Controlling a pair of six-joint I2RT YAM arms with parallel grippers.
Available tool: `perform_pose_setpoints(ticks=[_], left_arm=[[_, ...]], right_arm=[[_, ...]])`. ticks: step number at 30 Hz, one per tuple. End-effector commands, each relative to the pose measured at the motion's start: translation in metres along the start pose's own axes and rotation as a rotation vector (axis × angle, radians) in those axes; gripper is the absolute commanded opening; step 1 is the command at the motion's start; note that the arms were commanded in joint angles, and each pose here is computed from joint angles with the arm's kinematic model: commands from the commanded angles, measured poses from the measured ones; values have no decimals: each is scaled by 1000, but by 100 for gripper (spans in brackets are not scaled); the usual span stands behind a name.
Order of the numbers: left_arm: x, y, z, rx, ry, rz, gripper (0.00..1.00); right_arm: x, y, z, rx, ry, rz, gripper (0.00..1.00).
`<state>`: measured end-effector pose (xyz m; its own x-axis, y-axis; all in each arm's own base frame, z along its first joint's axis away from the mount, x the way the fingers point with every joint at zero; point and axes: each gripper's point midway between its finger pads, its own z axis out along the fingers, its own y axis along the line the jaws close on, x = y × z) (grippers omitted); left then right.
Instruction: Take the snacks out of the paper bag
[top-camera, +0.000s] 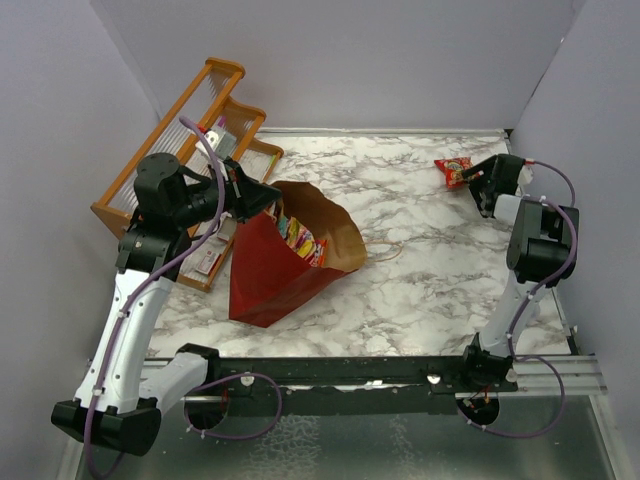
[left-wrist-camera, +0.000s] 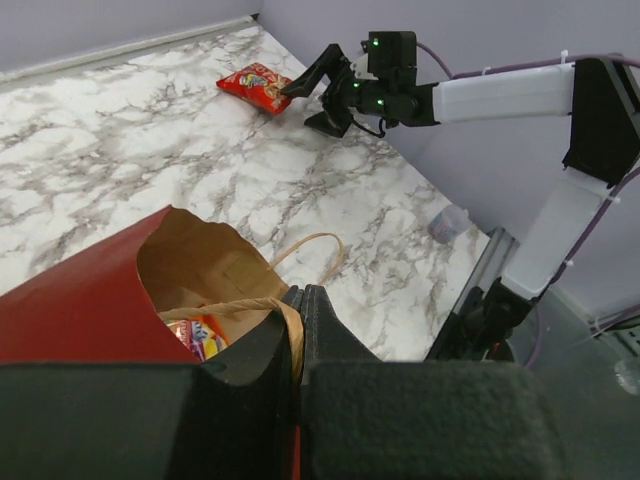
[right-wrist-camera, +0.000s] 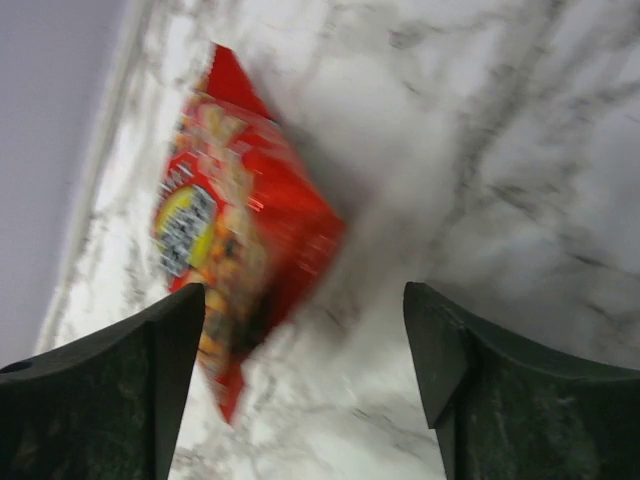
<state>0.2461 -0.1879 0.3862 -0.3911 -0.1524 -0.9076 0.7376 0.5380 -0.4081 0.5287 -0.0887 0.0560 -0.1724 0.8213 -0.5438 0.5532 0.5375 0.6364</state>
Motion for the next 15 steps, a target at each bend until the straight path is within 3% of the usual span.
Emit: perform_pose_setpoints(ticks=[1,5,8,12,15], left_arm=[[-18,-19,2,71,-65,-76,0],[-17,-9,4,8,-62,-161,0],[-12,4,6,-58,-43,-215,0],[-6,18,11,-122,-14,-265,0],[-3,24,14,-136,3,-284,0]], right_arm=[[-12,-23,-42,88,14,-111,91],[-12,-16,-81,60,52,-238,95],[2,9,-116,-85,126,-286,95],[86,68,-161,-468,422,-343,95],[145,86,-193,-564,636,-419,93]])
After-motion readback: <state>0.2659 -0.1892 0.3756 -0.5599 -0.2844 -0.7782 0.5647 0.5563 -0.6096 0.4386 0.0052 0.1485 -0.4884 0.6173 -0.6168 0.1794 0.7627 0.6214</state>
